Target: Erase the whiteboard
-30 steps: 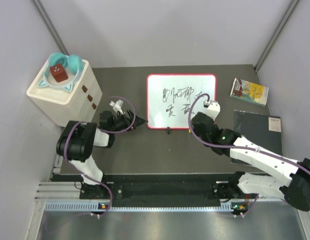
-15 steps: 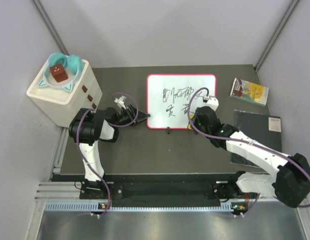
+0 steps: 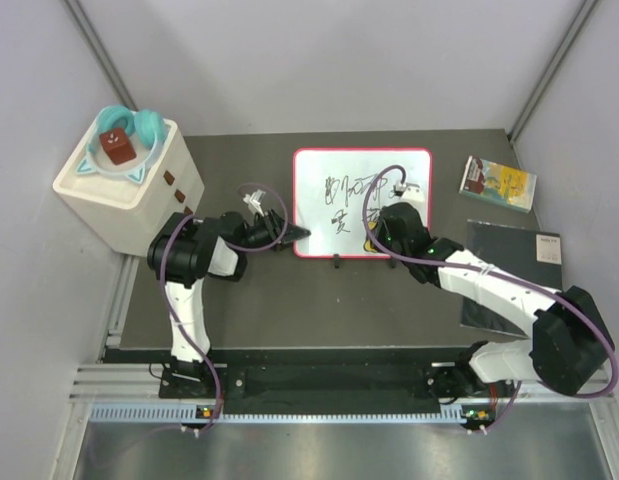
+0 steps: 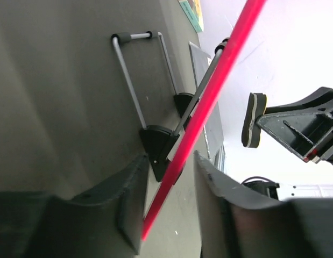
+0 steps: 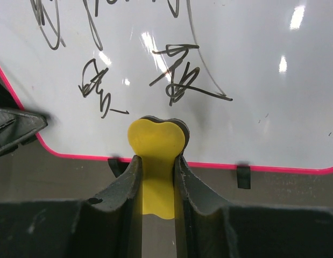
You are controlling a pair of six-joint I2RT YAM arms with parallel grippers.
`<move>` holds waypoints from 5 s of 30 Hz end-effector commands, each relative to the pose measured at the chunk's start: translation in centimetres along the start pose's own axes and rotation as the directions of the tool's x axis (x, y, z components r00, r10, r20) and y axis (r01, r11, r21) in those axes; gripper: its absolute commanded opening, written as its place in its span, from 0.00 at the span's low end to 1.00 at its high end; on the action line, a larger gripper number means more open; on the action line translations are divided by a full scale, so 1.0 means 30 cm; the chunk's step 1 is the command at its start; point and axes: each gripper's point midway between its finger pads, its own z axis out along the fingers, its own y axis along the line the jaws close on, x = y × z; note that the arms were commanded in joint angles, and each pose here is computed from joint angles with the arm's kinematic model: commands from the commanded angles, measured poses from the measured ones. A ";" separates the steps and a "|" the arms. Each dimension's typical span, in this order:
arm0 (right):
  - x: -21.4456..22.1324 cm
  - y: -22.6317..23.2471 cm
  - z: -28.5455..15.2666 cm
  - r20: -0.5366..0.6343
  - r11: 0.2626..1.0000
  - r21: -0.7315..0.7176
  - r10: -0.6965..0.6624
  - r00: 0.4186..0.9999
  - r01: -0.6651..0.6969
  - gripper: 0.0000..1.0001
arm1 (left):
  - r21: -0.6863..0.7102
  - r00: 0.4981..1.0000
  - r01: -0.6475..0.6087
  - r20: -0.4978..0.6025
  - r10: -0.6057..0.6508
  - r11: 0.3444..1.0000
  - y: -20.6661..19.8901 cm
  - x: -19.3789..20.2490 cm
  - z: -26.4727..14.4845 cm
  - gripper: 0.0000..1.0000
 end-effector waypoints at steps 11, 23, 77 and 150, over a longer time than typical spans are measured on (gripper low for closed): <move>-0.082 0.017 0.053 0.060 1.000 -0.003 0.030 0.998 -0.030 0.00 | 0.211 0.968 -0.248 0.077 0.237 0.945 -0.147 -0.014 0.013 0.18; -0.119 -0.005 0.128 0.108 0.996 0.085 -0.017 0.994 0.008 0.00 | 0.155 0.962 -0.271 0.071 0.263 0.950 -0.100 0.016 0.003 0.00; 0.129 -0.371 0.252 0.000 0.897 0.418 0.154 0.988 -0.140 0.00 | 0.037 0.905 -0.423 -0.035 0.425 0.905 -0.046 0.120 0.019 0.00; 0.156 0.090 0.367 -0.076 0.901 0.357 -0.235 0.969 0.246 0.00 | 0.046 0.903 -0.429 -0.010 0.430 0.902 -0.049 0.123 -0.012 0.00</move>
